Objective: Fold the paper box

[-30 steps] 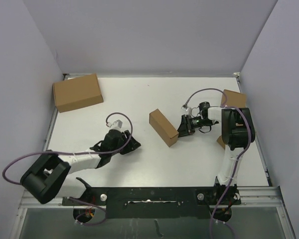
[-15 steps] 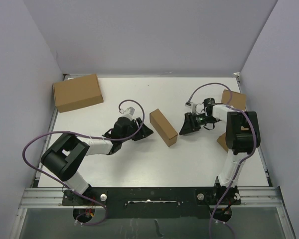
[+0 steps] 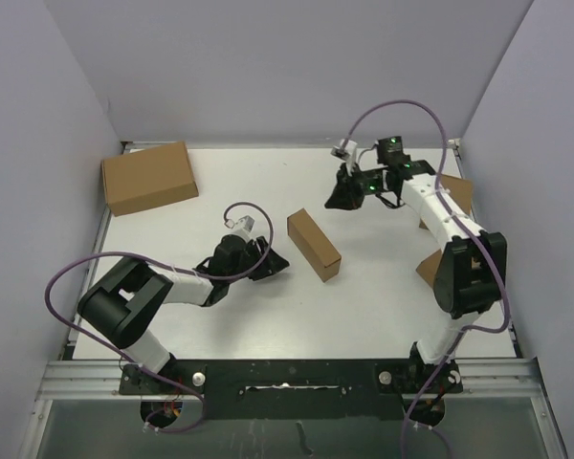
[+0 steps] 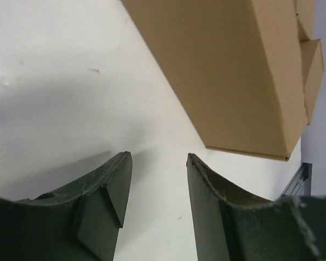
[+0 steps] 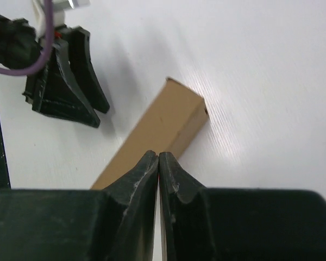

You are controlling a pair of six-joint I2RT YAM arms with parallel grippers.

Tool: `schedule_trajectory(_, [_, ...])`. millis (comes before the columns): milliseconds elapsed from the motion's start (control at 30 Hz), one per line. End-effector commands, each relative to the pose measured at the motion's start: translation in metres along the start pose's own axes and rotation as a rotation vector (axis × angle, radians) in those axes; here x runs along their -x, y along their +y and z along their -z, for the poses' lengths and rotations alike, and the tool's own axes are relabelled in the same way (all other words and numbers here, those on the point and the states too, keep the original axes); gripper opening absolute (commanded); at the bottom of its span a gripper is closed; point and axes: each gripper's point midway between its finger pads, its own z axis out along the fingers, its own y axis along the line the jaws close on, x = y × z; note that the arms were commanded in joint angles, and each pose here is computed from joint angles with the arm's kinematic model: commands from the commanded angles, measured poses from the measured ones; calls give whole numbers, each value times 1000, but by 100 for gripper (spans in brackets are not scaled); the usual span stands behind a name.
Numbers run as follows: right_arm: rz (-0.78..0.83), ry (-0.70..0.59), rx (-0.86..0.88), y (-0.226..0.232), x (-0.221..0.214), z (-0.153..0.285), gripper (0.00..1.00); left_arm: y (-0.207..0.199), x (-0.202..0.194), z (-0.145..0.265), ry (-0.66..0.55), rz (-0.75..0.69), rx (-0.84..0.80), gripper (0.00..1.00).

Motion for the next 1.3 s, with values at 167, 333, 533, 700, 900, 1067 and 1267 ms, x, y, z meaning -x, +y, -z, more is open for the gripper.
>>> schedule_trajectory(167, [146,174,-26,7,13,-67,8,-20,17,30,-94,-16,-81,43])
schedule_trajectory(333, [176,251,-90,-2,3,-76,8,-13,16,38,-106,-11,-69,44])
schedule_trajectory(533, [153,362,-106,-15,-32,-88,8,-14,14,40,-103,-10,-78,44])
schedule_trajectory(700, [144,407,-103,-16,-47,-89,8,-13,14,41,-105,-8,-77,44])
schedule_trajectory(900, [163,421,-107,-19,-43,-85,9,-18,14,37,-98,-3,-95,46])
schedule_trajectory(1067, [215,304,-120,-19,4,-67,11,-20,13,35,-88,-2,-104,46])
schedule_trajectory(1267, [271,248,-113,-8,38,-67,12,-19,13,35,-89,2,-103,46])
